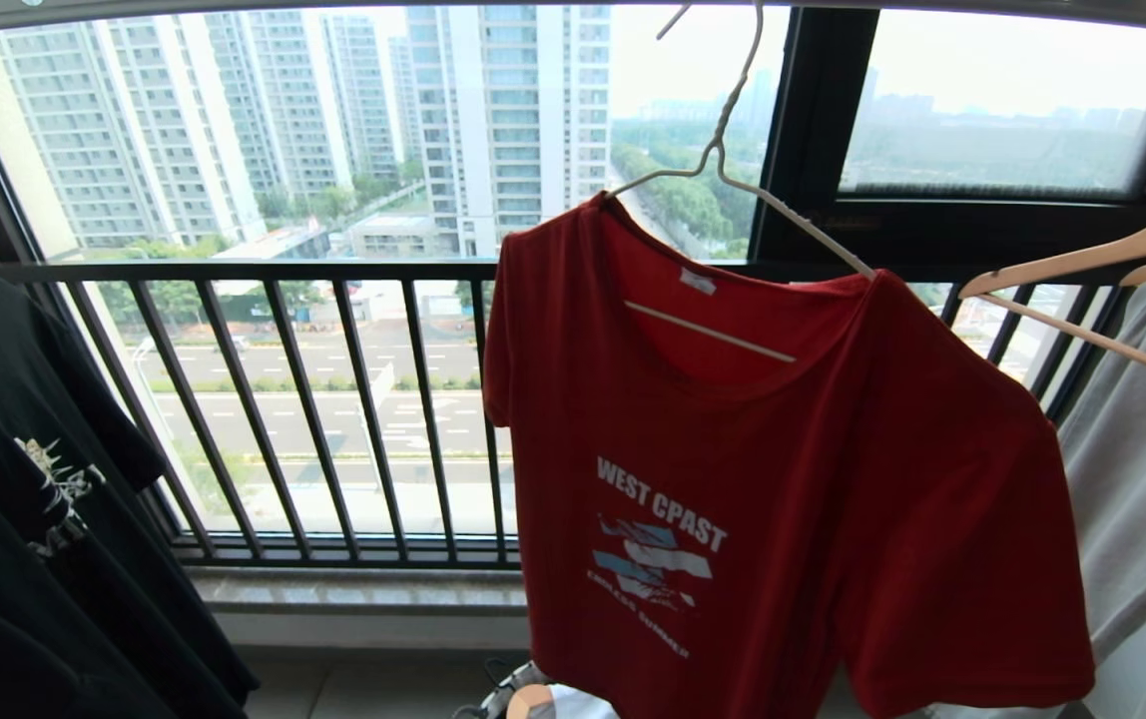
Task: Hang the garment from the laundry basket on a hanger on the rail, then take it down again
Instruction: Take the clothes off the clothes rack
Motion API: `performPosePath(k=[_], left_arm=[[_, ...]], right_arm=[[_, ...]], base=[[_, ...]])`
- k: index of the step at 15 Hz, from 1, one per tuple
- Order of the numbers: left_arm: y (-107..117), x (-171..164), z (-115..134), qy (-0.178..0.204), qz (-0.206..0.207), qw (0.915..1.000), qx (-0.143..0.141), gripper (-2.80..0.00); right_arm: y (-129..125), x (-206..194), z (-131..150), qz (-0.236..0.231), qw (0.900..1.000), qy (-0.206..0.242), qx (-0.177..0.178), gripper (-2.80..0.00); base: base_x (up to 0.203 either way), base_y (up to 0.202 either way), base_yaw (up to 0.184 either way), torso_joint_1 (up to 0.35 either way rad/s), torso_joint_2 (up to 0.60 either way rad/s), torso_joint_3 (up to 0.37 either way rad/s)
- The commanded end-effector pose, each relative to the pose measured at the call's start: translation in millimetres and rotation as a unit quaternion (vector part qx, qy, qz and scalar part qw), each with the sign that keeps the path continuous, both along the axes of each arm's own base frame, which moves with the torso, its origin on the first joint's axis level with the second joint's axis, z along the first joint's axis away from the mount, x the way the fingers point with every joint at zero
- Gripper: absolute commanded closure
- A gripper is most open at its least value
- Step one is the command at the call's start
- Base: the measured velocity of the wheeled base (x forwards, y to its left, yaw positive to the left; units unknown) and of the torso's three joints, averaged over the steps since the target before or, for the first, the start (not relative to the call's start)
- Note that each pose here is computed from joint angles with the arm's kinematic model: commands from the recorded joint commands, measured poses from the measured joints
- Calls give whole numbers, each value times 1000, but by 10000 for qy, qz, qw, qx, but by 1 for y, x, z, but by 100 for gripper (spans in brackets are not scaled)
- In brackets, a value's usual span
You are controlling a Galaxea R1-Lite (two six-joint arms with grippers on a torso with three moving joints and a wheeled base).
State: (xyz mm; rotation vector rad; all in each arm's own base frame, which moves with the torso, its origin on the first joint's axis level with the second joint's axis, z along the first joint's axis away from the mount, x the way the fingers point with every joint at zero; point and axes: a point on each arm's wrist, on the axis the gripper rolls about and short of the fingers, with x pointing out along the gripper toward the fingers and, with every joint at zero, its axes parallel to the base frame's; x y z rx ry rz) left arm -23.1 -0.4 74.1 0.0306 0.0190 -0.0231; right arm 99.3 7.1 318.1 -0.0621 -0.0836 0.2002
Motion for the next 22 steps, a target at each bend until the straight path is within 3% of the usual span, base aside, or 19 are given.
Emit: performPosePath(k=[1, 3, 7, 11, 14, 22], left_arm=[[0, 0, 0, 10, -1, 10000, 4, 0], [0, 0, 0, -5, -1, 10000, -1, 0], [0, 0, 0, 3, -1, 10000, 4, 0], [0, 0, 0, -3, -1, 10000, -13, 0], [0, 0, 0, 10, -1, 10000, -16, 0], [0, 0, 0, 3, -1, 10000, -8, 0]], right_arm=[[7, 44, 0, 258, 9995, 165, -23, 0], [11, 65, 7, 423, 9991, 50, -60, 0], [17, 112, 7, 513, 9982, 293, -74, 0], [36, 135, 16, 846, 9960, 274, -81, 0], [48, 125, 29, 1122, 9933, 259, -76, 0], [72, 75, 76, 2057, 9738, 949, 218, 0]], base=[[0, 0, 0, 0, 0, 0], [0, 0, 0, 0, 0, 0], [0, 0, 0, 0, 0, 0], [0, 0, 0, 0, 0, 0], [0, 0, 0, 0, 0, 0], [0, 0, 0, 0, 0, 0]])
